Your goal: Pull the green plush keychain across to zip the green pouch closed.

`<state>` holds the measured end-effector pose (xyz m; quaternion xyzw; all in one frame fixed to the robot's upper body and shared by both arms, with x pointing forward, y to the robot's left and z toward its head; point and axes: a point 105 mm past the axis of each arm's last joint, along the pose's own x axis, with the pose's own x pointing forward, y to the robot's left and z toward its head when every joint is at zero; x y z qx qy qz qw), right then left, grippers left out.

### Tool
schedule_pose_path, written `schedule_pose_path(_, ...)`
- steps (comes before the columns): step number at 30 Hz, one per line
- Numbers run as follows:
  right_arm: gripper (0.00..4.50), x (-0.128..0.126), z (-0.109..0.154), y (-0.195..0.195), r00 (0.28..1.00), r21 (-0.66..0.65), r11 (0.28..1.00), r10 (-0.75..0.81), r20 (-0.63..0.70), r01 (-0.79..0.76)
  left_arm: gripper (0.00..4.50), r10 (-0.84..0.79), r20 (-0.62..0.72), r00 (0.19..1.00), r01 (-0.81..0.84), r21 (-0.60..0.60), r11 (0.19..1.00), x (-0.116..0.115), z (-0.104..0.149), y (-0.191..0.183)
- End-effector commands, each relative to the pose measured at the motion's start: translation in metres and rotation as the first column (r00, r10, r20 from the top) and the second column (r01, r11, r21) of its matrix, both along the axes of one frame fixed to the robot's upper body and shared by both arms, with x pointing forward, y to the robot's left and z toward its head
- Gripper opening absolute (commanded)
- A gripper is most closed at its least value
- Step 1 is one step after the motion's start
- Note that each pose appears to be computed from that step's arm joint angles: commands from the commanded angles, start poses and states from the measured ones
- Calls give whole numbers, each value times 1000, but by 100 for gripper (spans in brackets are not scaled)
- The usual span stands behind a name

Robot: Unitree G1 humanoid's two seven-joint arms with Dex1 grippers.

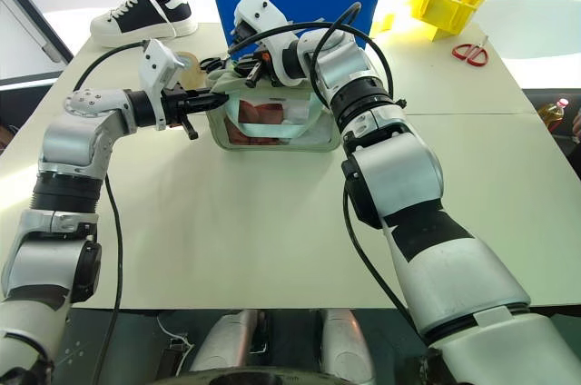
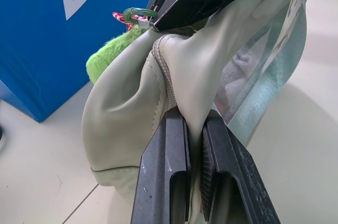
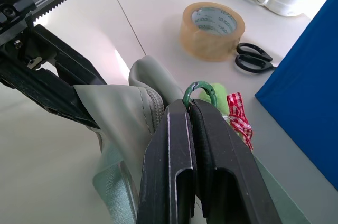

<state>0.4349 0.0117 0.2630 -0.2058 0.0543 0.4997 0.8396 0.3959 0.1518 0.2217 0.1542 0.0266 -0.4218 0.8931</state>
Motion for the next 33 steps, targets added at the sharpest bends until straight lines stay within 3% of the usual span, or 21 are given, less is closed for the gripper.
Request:
schedule_pose_path(1,3,-1,23,1,997,14,1000,7,78,-8,0,-12,63,998,14,-25,1000,-4,18,-1)
schedule_pose_path(6,3,-1,58,-15,992,114,993,-27,121,13,0,-6,63,998,7,-25,1000,-3,18,1)
schedule_pose_path(10,3,7,76,-49,978,176,978,-142,150,115,0,-2,60,998,4,-25,1000,-4,17,3)
schedule_pose_path(20,3,12,77,-126,910,241,906,-389,145,349,0,-19,48,999,20,-22,1000,-2,14,0)
schedule_pose_path(27,3,21,58,-189,779,266,779,-613,133,568,0,-43,49,998,44,-15,999,1,17,-6)
schedule_pose_path(33,3,18,68,-233,653,319,661,-743,149,679,0,-44,53,998,45,-6,999,-1,19,-3)
